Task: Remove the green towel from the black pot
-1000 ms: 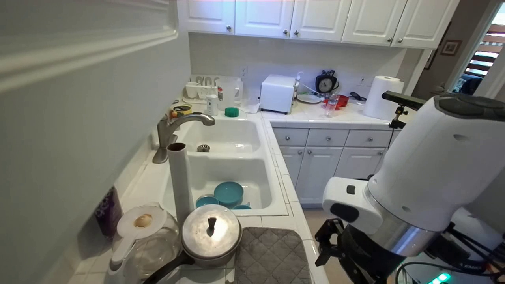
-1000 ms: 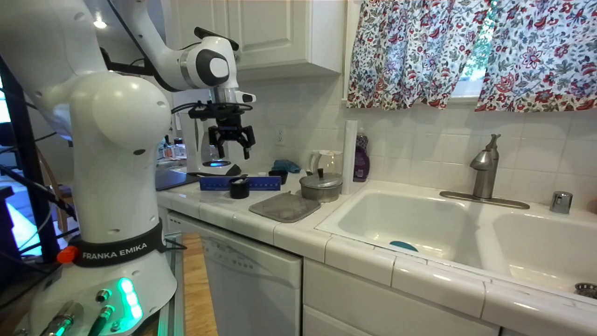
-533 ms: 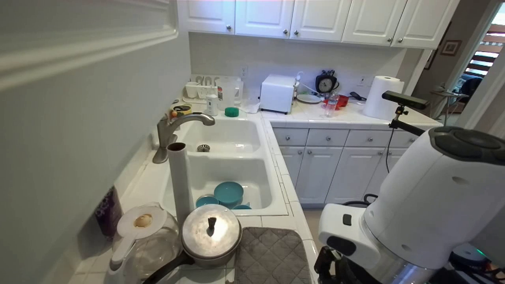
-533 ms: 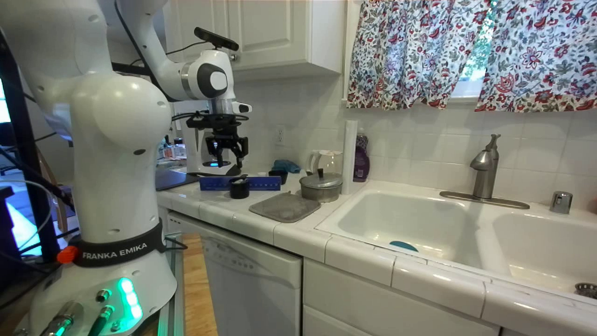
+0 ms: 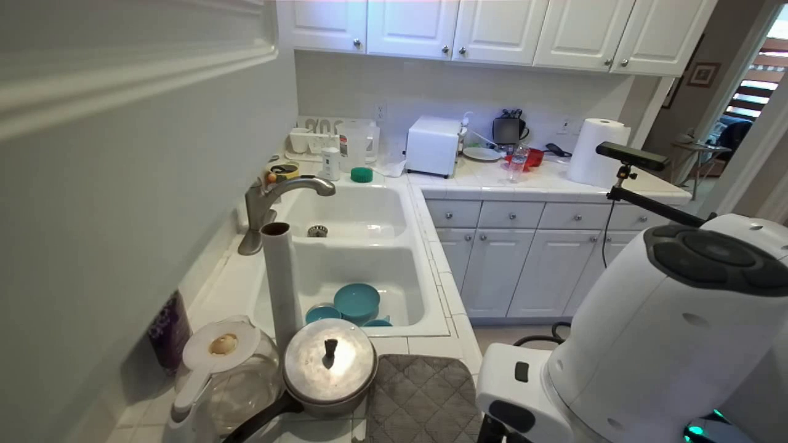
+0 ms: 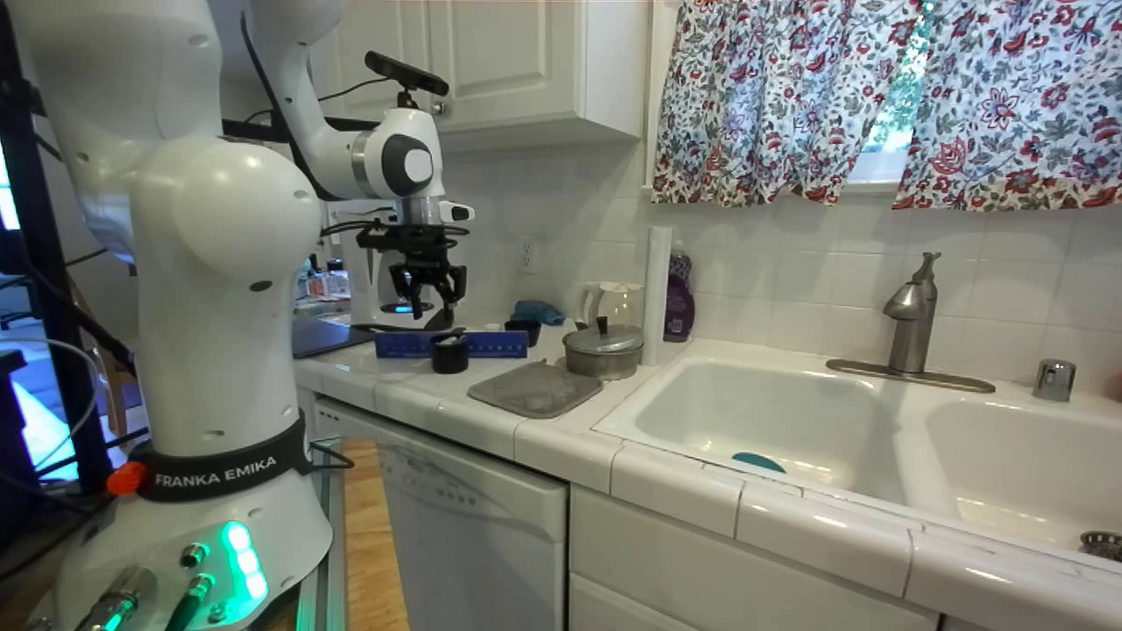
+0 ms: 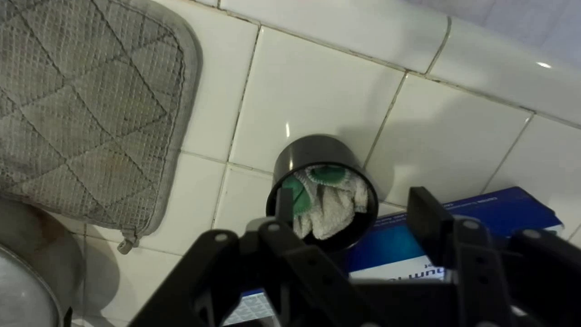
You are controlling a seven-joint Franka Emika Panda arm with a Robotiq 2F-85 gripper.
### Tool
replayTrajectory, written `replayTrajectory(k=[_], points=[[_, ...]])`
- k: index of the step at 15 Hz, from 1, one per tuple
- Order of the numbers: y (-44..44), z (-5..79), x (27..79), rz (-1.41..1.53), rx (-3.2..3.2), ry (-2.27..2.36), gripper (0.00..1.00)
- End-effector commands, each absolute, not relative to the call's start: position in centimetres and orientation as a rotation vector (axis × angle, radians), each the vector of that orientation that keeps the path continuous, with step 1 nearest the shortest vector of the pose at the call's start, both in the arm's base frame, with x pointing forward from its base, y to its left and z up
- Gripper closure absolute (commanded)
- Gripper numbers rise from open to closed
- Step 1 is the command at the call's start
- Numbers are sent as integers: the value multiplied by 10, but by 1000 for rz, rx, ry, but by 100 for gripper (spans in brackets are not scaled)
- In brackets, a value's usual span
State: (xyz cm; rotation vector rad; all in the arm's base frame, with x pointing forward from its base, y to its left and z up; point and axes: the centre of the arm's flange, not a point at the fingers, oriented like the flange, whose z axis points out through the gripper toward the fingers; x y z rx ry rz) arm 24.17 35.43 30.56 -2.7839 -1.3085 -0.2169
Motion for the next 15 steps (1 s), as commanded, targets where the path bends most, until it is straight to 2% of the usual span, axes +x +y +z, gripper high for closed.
replayTrajectory(k=[1,3,4,5,6,12,15], points=[[369,291,257,-236,-2790,-1280,39],[370,288,262,-240,-2786,-1268,45],[370,287,264,-238,-2784,-1258,59],[371,286,266,-239,-2785,-1252,54],[372,284,267,-234,-2786,-1247,58],[372,272,272,-204,-2803,-1231,47],[371,265,273,-179,-2799,-1232,48]])
